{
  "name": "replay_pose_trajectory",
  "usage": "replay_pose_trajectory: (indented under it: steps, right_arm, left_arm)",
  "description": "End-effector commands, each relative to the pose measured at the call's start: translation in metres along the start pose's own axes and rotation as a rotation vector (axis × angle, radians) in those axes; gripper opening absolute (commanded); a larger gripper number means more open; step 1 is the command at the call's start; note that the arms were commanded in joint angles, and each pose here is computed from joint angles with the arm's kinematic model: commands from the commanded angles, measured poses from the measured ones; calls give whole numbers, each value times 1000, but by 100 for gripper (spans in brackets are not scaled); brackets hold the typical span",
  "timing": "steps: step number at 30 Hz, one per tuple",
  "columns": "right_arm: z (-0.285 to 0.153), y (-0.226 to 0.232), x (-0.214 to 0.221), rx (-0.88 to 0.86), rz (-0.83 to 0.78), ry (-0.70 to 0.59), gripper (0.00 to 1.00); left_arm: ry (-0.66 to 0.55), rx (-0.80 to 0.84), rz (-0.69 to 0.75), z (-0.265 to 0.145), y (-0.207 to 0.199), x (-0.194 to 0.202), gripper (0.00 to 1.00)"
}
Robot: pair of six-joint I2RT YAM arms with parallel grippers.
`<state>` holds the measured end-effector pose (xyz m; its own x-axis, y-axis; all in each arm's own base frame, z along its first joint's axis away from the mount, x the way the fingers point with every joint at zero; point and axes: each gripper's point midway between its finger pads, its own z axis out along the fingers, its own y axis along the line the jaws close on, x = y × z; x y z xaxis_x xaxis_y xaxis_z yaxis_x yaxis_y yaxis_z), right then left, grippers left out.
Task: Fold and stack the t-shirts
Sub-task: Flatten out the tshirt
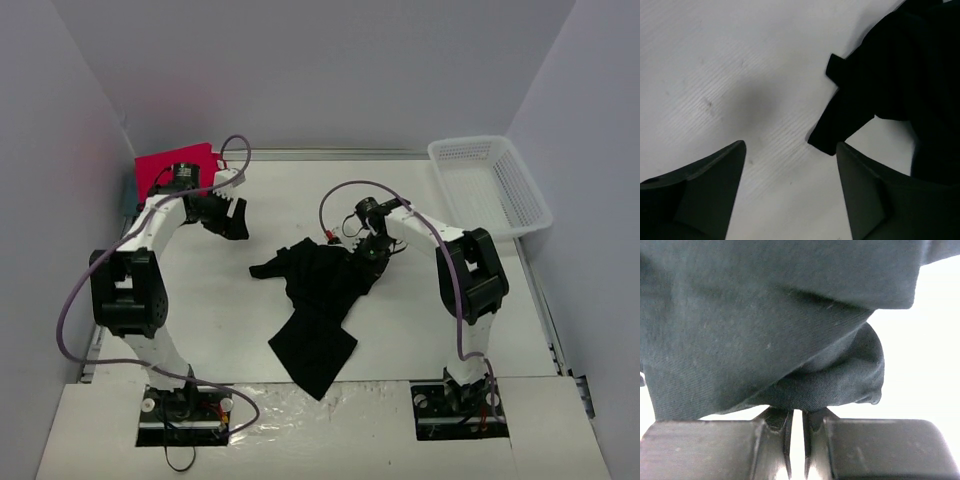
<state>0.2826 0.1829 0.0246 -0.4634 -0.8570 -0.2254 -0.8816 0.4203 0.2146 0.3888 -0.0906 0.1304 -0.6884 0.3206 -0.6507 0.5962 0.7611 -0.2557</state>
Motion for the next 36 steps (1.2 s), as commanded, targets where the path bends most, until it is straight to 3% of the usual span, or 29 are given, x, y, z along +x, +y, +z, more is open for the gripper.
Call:
replay_pose_trajectory:
  steps: [1, 4, 14, 18, 23, 26, 27, 28, 36]
  right_arm:
    - [-10, 1, 5, 1, -3, 23, 0]
    - [-5, 0, 6, -8, 14, 31, 0]
    - [7, -8, 3, -21, 43, 51, 0]
    - [10, -9, 2, -28, 50, 55, 0]
    - [13, -8, 2, -39, 53, 52, 0]
    - [13, -7, 4, -37, 52, 57, 0]
    - [13, -8, 5, -34, 53, 61, 0]
    - [12, -8, 6, -31, 53, 62, 0]
    - [0, -14, 7, 3, 59, 46, 0]
  left_arm:
    - [46, 157, -52, 12, -19, -4, 67]
    - [80, 211, -65, 30, -24, -3, 54]
    - [258, 308, 114, 68, -80, 48, 63]
    - [297, 374, 120, 77, -98, 64, 56]
    - [380, 309, 139, 92, -88, 80, 52]
    - [379, 272, 138, 95, -82, 78, 30]
    - [379, 261, 138, 95, -80, 78, 8]
    - [378, 241, 138, 94, -77, 76, 3]
    - [298, 61, 199, 76, -58, 49, 2]
